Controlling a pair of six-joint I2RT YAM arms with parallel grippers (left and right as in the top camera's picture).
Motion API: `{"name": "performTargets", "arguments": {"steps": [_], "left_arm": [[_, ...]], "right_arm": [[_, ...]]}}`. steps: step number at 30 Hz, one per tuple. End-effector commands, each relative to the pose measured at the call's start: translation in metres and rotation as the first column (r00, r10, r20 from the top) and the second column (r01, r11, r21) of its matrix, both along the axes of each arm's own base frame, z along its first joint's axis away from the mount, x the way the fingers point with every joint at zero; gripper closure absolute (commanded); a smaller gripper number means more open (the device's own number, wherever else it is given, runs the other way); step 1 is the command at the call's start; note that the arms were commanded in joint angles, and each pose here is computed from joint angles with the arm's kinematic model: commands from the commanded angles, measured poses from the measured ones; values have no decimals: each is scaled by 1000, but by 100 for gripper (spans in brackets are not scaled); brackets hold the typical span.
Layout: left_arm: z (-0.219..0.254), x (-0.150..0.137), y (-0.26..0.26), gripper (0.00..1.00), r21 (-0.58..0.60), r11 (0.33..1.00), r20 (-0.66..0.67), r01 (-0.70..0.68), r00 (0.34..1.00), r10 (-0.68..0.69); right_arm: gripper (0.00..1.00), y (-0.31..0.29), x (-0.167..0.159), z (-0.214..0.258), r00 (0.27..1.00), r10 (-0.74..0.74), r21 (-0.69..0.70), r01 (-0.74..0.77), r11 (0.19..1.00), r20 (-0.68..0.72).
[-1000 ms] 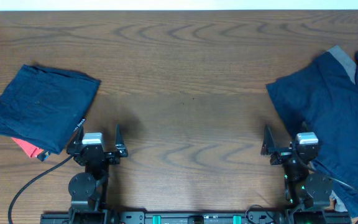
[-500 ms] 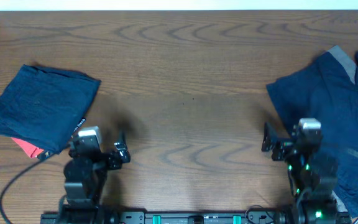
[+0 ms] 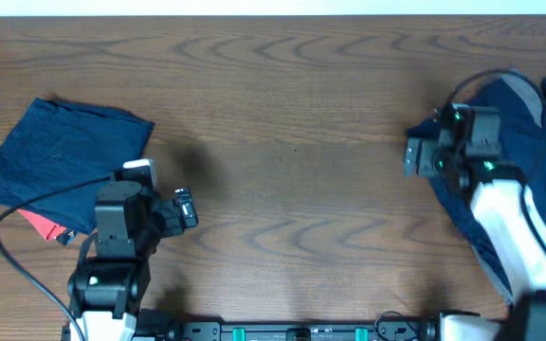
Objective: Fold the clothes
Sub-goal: 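Grasp the navy shorts with the right gripper and drag them toward center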
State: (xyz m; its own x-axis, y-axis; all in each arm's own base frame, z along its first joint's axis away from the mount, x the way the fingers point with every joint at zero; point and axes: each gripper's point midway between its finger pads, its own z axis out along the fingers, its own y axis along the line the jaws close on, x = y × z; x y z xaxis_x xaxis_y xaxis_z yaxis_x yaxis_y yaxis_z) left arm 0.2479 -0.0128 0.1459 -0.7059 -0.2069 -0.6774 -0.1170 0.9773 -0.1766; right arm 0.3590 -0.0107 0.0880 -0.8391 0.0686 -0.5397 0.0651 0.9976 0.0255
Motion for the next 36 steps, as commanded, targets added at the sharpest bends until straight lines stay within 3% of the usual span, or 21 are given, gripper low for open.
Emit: {"name": "performTargets", "arguments": {"steps": [1, 7, 12, 14, 17, 18, 23, 28, 32, 36], "left_arm": [[5, 4, 0, 2, -13, 1000, -2, -10, 1000, 10], [3, 4, 0, 2, -13, 1000, -7, -10, 1000, 10], [3, 4, 0, 2, -12, 1000, -7, -9, 1000, 9], [3, 4, 0, 2, -13, 1000, -7, -9, 1000, 9], [3, 4, 0, 2, -13, 1000, -7, -10, 1000, 10], [3, 4, 0, 2, -13, 1000, -7, -9, 1000, 9], [3, 4, 0, 2, -12, 1000, -6, -10, 1000, 10], [4, 4, 0, 2, -12, 1000, -6, -10, 1000, 10], [3, 4, 0, 2, -12, 1000, -6, -9, 1000, 9], [3, 4, 0, 2, -12, 1000, -6, -10, 1000, 10]], "right_arm": [[8, -13, 11, -22, 999, 3, -76, -6, 997, -43], [21, -37, 13, -69, 988, -76, -194, 50, 980, -132], [25, -44, 12, -93, 979, -112, -223, 73, 972, -171], [40, -44, 11, -98, 977, -112, -224, 70, 972, -181], [94, -44, 11, -99, 976, -114, -224, 71, 972, -184], [99, -44, 12, -96, 977, -126, -218, 87, 972, -172], [99, -44, 27, -46, 988, -147, -190, 134, 972, -53], [99, -46, 45, 73, 974, -146, -167, 174, 970, 171], [99, -36, 36, 168, 938, -99, -123, 147, 982, 333], [99, -13, 15, 208, 915, -30, -49, 54, 997, 402]]}}
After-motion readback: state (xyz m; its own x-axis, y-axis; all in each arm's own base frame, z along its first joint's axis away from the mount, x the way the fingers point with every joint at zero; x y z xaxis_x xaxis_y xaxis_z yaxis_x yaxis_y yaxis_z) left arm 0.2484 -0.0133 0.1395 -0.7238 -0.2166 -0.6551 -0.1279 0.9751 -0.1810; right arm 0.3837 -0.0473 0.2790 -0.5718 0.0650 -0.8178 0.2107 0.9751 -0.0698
